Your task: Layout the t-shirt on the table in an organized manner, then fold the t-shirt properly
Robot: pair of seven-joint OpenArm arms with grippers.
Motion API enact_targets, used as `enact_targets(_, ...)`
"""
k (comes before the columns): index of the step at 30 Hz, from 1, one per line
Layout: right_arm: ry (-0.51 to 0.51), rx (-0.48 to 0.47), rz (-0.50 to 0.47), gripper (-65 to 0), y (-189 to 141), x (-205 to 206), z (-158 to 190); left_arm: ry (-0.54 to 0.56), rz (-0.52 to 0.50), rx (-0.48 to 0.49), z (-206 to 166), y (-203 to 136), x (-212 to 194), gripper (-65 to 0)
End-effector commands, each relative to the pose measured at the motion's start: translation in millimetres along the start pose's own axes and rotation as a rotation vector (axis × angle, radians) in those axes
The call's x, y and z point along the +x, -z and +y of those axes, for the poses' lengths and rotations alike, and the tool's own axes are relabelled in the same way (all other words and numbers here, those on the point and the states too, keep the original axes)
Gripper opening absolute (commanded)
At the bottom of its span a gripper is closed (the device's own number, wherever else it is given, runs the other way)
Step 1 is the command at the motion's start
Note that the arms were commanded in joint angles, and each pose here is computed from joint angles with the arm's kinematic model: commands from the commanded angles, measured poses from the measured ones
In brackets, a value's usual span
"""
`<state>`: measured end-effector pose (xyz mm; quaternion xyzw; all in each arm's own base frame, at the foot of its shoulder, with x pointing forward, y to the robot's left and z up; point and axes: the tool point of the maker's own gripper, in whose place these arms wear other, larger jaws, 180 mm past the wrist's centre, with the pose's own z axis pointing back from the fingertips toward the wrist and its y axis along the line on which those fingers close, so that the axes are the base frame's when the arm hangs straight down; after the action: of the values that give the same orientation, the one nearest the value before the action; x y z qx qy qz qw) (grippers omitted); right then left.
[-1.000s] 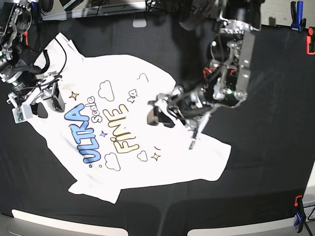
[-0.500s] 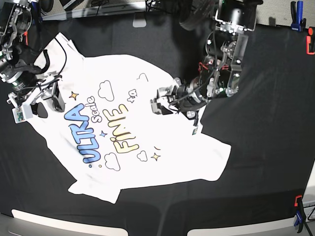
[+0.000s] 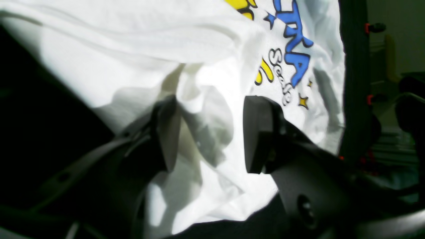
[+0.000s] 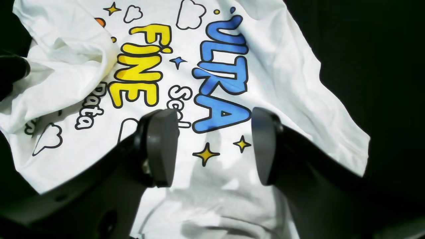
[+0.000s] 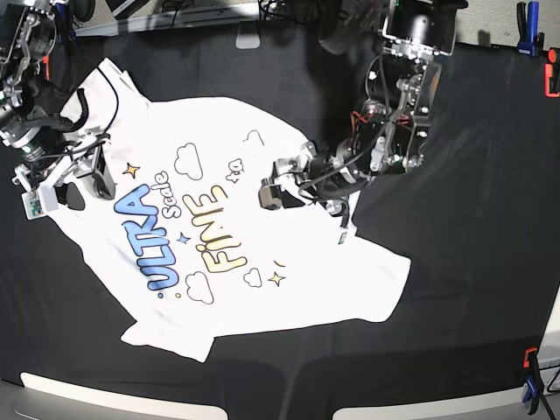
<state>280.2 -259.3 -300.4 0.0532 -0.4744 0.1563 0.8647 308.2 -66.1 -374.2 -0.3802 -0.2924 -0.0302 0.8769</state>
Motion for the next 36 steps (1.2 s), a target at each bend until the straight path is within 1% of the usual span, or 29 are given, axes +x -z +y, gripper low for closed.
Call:
enact_targets(1,-0.022,-0.004,-0.045,-31.0,-3.4,15.3,-3.1,0.026,-0.039,-0.023,-9.1,-0.8,14.5,-36.6)
enact_targets(3,-0.022,-0.004,-0.045,-31.0,-3.4,15.3,-3.1,0.038,-0.044,-0.018,-8.1,-0.8,14.9,-36.6)
enact_targets(16,-0.022,-0.004,-0.045,-31.0,-3.4,15.4,-3.1,0.035,-0.051,-0.021,-8.6,-0.9,15.8,-36.6)
enact_targets(19,-0.022,-0.004,-0.045,-31.0,-3.4,15.4,-3.1,0.063,-0.056,-0.047,-13.5,-1.1,16.4,-37.1)
enact_targets(22,-0.022,-0.004,-0.045,-31.0,-3.4,15.4,-3.1,0.084,-0.051,-0.078,-19.0,-1.4,15.1,-41.5)
enact_targets(27,-0.021,-0.003,-0.045,-31.0,-3.4,15.4,-3.1,0.086,-0.060,-0.076,-18.8,-1.5,16.9,-50.4)
enact_targets(31,-0.022,-0.004,-0.045,-31.0,-3.4,15.4,-3.1,0.086,-0.061,-0.077,-19.0,-1.4,17.1,-53.6)
enact_targets(33,-0.022,-0.004,-0.046,-31.0,-3.4,15.5,-3.1,0.091,-0.068,-0.077,-19.1,-1.6,18.3,-58.2)
enact_targets(35,-0.022,-0.004,-0.046,-31.0,-3.4,15.5,-3.1,0.110,-0.083,-0.061,-16.4,-1.5,21.1,-64.2)
enact_targets(36,-0.022,-0.004,-0.045,-31.0,-3.4,15.4,-3.1,0.119,-0.103,-0.051,-14.9,-1.8,24.6,-65.0)
